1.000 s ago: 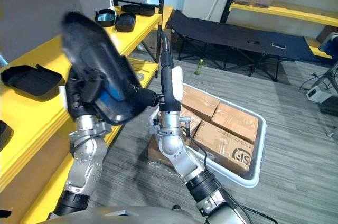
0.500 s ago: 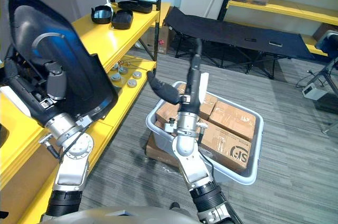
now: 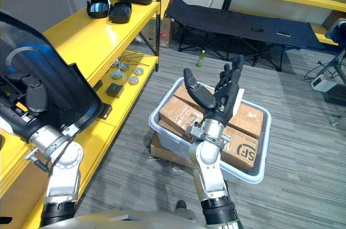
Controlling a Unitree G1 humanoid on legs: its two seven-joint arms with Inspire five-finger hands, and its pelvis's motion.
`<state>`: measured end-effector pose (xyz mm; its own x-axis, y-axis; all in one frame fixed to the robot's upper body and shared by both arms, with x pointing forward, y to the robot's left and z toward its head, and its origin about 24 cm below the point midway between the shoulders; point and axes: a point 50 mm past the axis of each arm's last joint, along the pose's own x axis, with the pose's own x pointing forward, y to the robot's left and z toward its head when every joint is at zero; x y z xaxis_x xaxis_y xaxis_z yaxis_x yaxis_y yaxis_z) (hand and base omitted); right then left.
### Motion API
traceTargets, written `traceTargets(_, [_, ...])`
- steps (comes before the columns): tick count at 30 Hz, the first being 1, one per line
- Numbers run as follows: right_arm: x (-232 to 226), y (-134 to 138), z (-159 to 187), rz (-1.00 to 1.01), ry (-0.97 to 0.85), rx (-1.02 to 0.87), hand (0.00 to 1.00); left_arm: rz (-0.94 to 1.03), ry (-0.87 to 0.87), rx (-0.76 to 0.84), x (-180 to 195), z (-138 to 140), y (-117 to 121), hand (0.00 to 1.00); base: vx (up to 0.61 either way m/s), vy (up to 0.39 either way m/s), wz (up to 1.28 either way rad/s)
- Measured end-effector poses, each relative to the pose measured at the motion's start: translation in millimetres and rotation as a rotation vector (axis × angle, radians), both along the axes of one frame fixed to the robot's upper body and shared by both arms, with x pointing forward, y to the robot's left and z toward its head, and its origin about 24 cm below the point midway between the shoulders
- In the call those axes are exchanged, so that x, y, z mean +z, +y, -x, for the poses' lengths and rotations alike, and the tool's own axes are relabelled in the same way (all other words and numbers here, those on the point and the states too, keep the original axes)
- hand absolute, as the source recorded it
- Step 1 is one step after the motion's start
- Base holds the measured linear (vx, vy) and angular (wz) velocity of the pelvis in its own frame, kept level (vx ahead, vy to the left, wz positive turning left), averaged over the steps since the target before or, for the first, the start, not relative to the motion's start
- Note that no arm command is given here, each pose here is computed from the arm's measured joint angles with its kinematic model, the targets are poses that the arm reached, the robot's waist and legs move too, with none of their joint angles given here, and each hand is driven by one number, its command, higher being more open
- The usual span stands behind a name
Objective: Walk over and take three plastic housings, then place them on the shelf
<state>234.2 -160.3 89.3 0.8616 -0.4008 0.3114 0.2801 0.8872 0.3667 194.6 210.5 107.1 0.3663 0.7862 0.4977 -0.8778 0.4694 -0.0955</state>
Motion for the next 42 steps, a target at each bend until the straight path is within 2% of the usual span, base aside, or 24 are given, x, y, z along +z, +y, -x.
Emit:
traceTargets(5, [-4, 1, 2, -0.004, 0.004, 0.072, 1.00, -0.003, -0.087, 0.027, 13, 11, 2, 0.00, -0.01, 0.013, 0.05])
traceTargets(11, [-12, 7, -1, -0.037, 0.036, 0.210, 1.00, -0.011, -0.144, -0.049, 18, 25, 6, 0.00, -0.01, 0.008, 0.20])
traceTargets(21, [-24, 38, -9, 0.009, 0.128, 0.398, 1.00, -0.072, -0.270, -0.053, 38, 59, 26, 0.00, -0.03, -0.012, 0.34])
traceTargets(25, [-23, 45, -18, 0.036, 0.123, 0.450, 1.00, -0.076, -0.242, -0.038, 36, 76, 31, 0.00, 0.02, 0.005, 0.26])
traceTargets(30, [-23, 53, -19, 0.055, 0.132, 0.525, 1.00, -0.029, -0.198, -0.091, 29, 82, 33, 0.00, 0.03, 0.022, 0.36])
traceTargets(35, [-28, 44, -21, 0.094, 0.182, 0.462, 1.00, -0.048, -0.217, -0.312, 32, 74, 23, 0.00, 0.04, 0.116, 1.06])
traceTargets(38, [-28, 44, -21, 0.117, 0.188, 0.443, 1.00, -0.029, -0.263, -0.381, 34, 73, 22, 0.00, 0.04, 0.187, 0.48])
traceTargets(42, [-38, 42, -11, 0.074, 0.231, 0.382, 1.00, -0.067, -0.301, -0.604, 44, 58, 11, 0.00, 0.03, 0.149, 0.89])
